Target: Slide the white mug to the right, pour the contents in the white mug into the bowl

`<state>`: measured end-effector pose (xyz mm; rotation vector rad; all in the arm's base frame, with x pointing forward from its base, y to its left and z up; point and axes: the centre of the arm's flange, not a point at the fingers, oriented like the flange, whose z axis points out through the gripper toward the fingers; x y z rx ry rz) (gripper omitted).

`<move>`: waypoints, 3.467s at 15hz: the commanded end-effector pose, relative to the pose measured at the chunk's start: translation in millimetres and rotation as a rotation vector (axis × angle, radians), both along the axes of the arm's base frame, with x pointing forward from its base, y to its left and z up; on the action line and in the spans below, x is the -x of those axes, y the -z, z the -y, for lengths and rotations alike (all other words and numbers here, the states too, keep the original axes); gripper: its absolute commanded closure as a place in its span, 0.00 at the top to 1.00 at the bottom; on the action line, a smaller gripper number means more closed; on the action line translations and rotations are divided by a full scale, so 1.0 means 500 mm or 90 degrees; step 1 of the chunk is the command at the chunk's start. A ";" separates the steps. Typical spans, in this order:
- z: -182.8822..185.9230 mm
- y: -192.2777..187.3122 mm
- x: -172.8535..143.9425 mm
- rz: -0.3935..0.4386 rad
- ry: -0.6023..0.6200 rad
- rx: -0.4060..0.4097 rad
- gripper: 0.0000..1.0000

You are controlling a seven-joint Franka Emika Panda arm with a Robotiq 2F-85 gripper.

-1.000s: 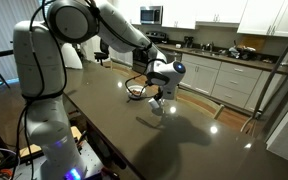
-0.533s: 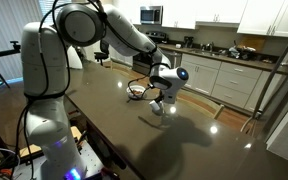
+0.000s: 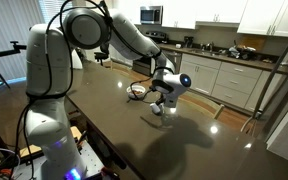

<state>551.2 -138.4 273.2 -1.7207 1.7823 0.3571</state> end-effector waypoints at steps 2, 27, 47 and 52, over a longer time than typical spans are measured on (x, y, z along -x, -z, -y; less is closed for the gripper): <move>-0.002 0.000 0.000 0.000 -0.001 0.000 0.15; 0.116 0.049 0.011 -0.021 0.091 -0.015 0.29; -0.011 -0.096 0.036 0.152 -0.066 0.211 1.00; -0.047 -0.166 0.059 0.189 -0.238 0.221 1.00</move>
